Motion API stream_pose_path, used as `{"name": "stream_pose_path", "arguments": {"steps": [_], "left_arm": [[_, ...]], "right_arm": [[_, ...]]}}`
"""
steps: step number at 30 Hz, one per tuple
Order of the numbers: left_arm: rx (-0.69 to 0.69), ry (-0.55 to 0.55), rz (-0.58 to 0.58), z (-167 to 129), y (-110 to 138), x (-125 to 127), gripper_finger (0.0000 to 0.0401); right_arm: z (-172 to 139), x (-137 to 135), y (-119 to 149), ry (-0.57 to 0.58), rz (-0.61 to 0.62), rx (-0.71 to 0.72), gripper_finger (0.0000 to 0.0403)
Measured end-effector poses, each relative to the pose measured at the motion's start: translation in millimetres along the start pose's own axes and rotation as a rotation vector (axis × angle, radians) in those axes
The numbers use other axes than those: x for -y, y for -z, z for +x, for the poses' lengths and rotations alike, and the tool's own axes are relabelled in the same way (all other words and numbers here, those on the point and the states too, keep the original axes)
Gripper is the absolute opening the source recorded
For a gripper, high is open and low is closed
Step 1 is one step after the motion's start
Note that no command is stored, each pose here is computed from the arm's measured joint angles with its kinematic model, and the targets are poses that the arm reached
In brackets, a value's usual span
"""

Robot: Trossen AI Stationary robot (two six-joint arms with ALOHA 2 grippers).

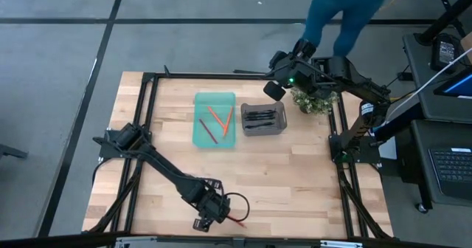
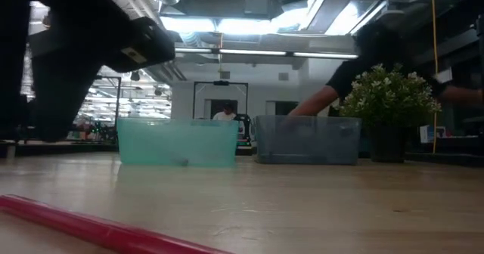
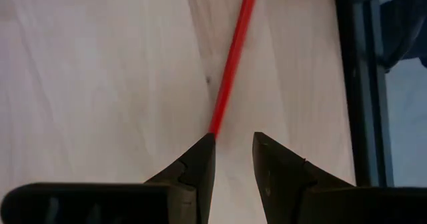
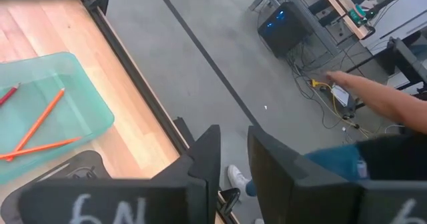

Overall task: Sort pens & pencils
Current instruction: Put the red pencil into the green bin

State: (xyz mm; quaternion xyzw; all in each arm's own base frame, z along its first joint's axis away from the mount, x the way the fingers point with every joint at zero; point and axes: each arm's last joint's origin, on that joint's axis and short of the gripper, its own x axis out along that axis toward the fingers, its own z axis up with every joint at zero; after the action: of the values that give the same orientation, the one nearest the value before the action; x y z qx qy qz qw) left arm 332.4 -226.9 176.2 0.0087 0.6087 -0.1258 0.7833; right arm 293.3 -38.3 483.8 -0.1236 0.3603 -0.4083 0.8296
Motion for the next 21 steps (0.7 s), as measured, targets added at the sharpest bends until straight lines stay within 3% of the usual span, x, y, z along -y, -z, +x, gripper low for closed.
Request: {"name": "stream_pose_path", "arguments": {"steps": [21], "left_arm": [[0.017, 0.111, 0.006, 24, -13, -9, 0.0094]], "right_arm": [[0, 0, 0, -0.001, -0.004, 0.000, 0.0078]]}}
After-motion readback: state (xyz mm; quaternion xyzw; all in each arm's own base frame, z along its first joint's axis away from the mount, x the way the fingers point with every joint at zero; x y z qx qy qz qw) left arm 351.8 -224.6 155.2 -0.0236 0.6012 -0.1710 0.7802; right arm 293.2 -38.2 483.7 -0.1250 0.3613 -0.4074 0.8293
